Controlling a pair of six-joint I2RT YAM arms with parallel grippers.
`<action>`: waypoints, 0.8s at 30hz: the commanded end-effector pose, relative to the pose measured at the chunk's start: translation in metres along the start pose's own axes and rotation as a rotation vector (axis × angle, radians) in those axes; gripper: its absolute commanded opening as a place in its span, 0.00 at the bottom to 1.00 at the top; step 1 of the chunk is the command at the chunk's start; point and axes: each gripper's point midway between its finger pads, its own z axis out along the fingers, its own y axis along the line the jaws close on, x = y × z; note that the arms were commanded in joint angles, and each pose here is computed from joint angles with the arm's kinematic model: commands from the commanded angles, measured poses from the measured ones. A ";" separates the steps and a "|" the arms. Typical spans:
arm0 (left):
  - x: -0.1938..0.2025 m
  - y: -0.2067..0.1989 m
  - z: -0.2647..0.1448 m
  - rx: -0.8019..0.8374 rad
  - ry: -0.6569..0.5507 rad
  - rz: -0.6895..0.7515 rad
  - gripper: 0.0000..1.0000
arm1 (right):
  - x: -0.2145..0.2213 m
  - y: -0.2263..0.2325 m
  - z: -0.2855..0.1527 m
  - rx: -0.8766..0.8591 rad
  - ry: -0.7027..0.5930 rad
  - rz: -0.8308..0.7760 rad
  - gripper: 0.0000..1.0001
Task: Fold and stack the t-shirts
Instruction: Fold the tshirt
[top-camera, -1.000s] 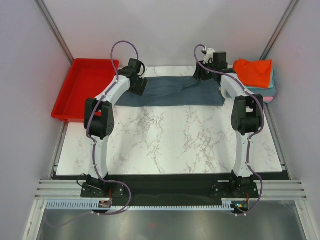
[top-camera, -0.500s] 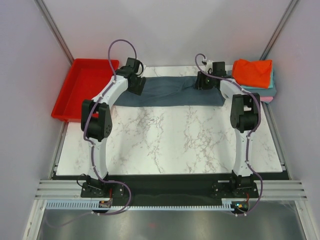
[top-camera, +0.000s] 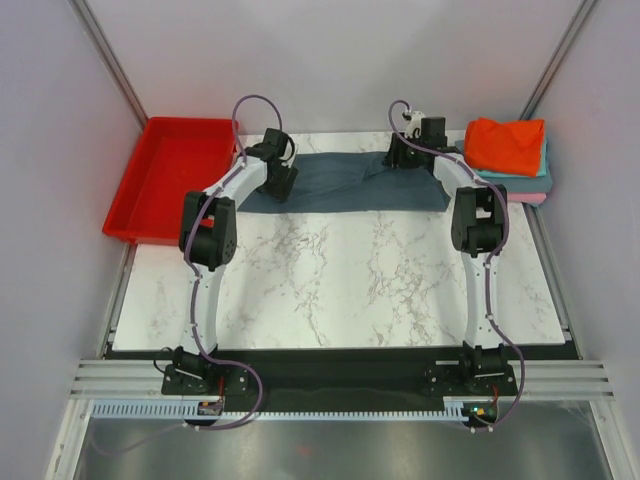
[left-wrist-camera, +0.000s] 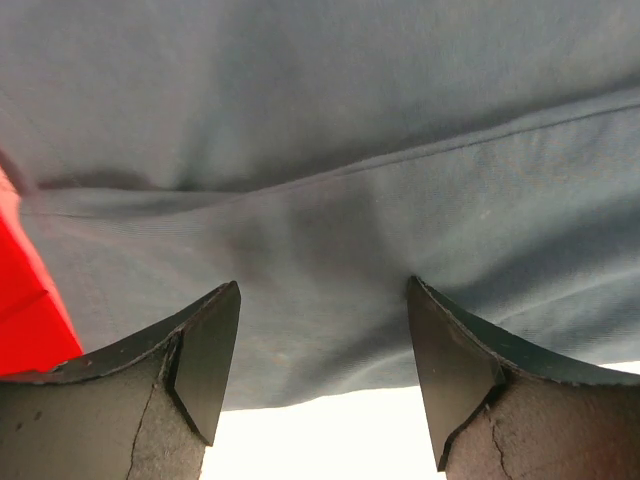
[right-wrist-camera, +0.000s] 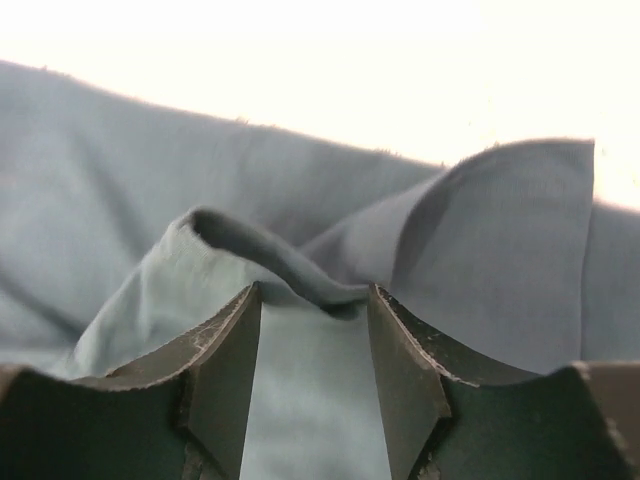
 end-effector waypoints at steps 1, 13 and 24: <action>0.011 -0.007 0.002 -0.005 0.028 0.047 0.75 | -0.020 -0.002 0.024 0.000 -0.084 0.003 0.56; 0.018 -0.011 -0.023 -0.016 0.025 0.058 0.75 | -0.161 0.067 -0.028 -0.090 -0.424 -0.050 0.58; -0.021 -0.004 -0.065 0.001 -0.097 0.019 0.76 | -0.124 0.056 -0.088 -0.058 -0.299 -0.030 0.60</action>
